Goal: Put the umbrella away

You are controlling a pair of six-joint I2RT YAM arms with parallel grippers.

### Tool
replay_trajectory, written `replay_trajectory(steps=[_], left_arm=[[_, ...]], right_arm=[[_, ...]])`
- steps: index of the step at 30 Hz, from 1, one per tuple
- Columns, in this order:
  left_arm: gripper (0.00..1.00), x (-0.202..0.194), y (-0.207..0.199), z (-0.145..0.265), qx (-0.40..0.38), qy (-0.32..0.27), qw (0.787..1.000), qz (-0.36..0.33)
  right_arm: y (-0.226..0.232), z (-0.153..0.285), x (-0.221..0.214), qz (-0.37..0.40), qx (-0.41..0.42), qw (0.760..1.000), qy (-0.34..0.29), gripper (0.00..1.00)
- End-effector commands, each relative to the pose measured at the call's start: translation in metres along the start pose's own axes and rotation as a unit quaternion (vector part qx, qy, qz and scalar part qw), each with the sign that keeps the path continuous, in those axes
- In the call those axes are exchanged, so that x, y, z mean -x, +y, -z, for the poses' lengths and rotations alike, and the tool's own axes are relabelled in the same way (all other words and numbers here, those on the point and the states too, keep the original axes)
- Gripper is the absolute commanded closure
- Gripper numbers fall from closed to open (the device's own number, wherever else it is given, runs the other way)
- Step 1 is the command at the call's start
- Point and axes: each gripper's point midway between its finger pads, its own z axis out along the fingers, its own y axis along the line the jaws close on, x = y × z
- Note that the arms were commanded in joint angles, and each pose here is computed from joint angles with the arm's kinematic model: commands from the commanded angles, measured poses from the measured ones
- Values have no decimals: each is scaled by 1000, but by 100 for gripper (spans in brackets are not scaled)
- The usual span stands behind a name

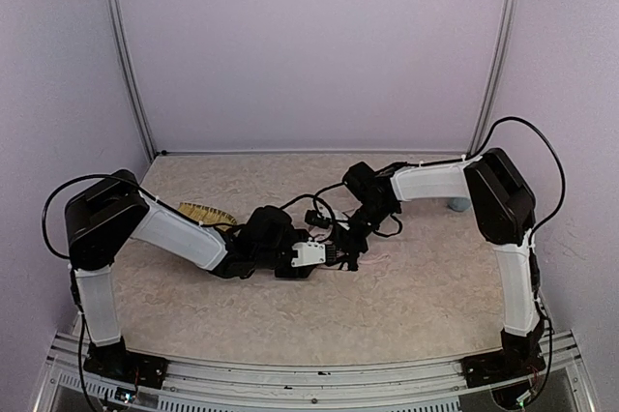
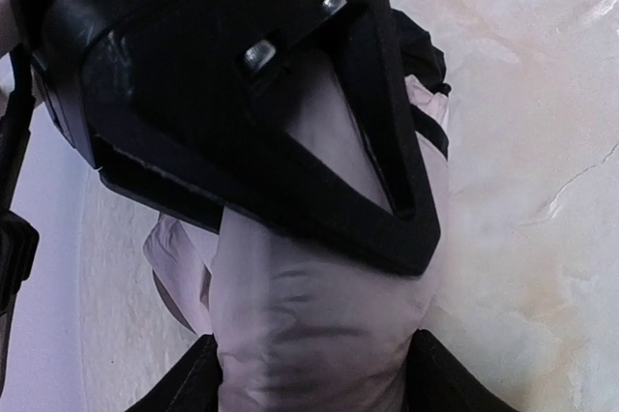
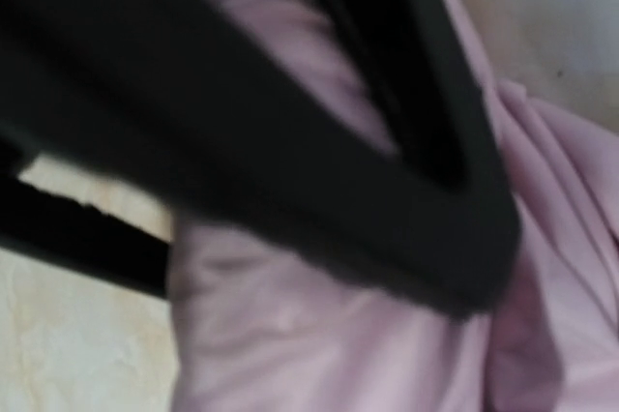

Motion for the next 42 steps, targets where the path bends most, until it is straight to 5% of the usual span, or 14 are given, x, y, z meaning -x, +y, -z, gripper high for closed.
replay_trajectory(steps=[1, 7, 12, 25, 33, 42], left_arm=[[47, -46, -55, -19, -115, 86, 989, 20], [69, -47, -81, -9, -221, 99, 965, 98], [73, -43, -103, -5, -292, 106, 940, 140], [78, -45, -115, -6, -410, 148, 855, 281], [84, -49, -123, 13, -484, 180, 779, 355], [87, -52, -136, 19, -515, 204, 746, 370]], right_arm=[[44, -27, -51, -70, 98, 991, 64, 59], [12, 17, -8, -45, -13, 999, -22, 37], [14, 52, 23, 18, -78, 993, -88, 28], [29, 129, 5, 75, -280, 949, -125, 26], [50, 113, 0, 219, -386, 895, -53, 23], [13, 66, -8, 262, -418, 867, 77, 15]])
